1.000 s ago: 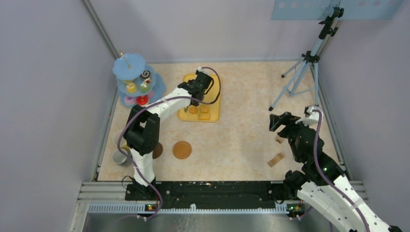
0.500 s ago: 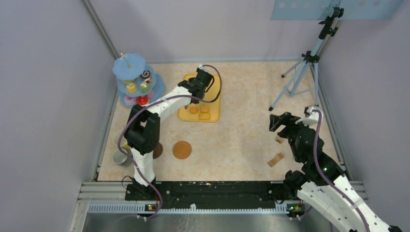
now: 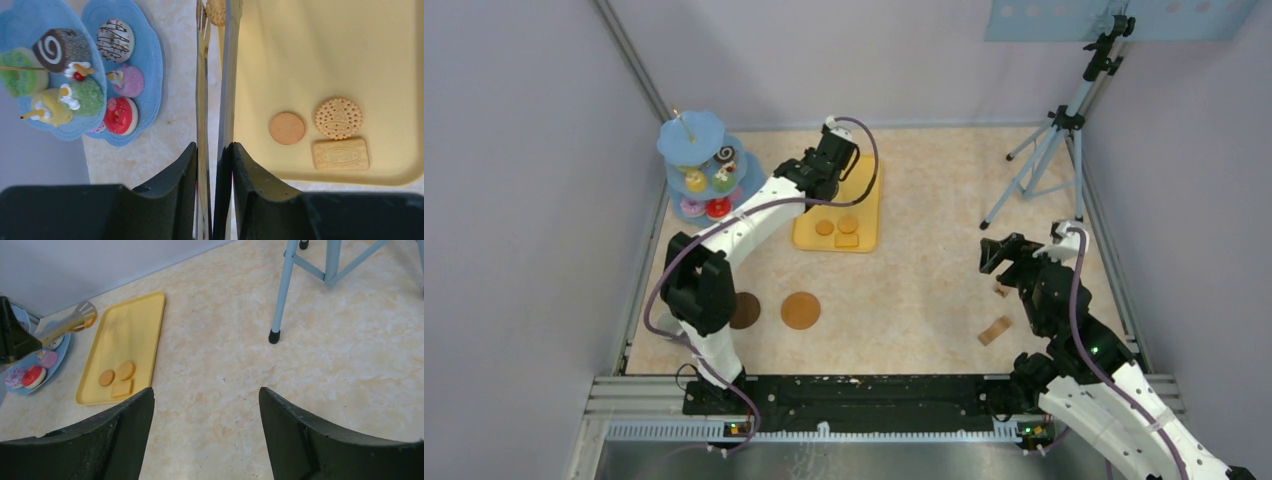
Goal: Serve the afternoon tea
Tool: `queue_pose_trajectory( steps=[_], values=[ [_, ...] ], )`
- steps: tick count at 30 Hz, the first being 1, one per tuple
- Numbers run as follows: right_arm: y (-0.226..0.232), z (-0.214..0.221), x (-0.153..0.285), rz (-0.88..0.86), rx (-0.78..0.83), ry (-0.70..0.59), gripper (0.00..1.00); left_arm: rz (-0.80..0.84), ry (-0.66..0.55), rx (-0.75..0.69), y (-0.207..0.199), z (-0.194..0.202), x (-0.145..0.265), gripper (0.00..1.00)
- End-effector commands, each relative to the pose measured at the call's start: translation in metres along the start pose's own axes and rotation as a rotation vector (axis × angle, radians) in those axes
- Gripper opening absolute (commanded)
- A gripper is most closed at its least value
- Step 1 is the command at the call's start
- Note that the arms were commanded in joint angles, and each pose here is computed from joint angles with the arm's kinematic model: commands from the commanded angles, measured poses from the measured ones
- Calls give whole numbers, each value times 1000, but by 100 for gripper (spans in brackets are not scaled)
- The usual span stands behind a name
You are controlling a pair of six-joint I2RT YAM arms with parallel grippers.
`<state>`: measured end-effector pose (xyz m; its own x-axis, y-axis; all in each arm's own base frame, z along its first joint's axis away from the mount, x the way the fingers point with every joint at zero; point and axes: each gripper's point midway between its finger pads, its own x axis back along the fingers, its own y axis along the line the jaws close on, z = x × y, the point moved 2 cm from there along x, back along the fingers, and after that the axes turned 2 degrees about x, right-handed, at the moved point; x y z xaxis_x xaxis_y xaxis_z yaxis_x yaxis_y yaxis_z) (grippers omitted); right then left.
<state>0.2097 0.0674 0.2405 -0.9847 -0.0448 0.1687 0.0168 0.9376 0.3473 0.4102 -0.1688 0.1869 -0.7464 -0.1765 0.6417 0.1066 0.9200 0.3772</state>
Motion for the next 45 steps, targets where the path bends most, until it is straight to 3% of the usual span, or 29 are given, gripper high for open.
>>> queue_pose_trajectory(
  steps=[1,6,16,26,38,41,45],
  values=[
    [4,-6,0,-20,-33,-28,75,-5,-167,101,35,-47,56,10],
    [6,-6,-1,-30,-39,-26,75,-3,-242,126,60,-61,92,10],
    [9,-6,-1,-42,-49,-27,75,-285,-296,51,138,-73,135,16],
    [10,-4,-3,-38,-42,-15,75,-427,-232,103,190,-56,130,14],
    [10,-2,-4,-38,-41,-11,75,-441,-162,154,200,-44,97,16],
    [9,-3,-4,-38,-44,-18,75,-436,-141,159,197,-39,89,21],
    [11,-2,-5,-43,-43,-17,75,-432,-138,164,196,-38,88,35]
  ],
)
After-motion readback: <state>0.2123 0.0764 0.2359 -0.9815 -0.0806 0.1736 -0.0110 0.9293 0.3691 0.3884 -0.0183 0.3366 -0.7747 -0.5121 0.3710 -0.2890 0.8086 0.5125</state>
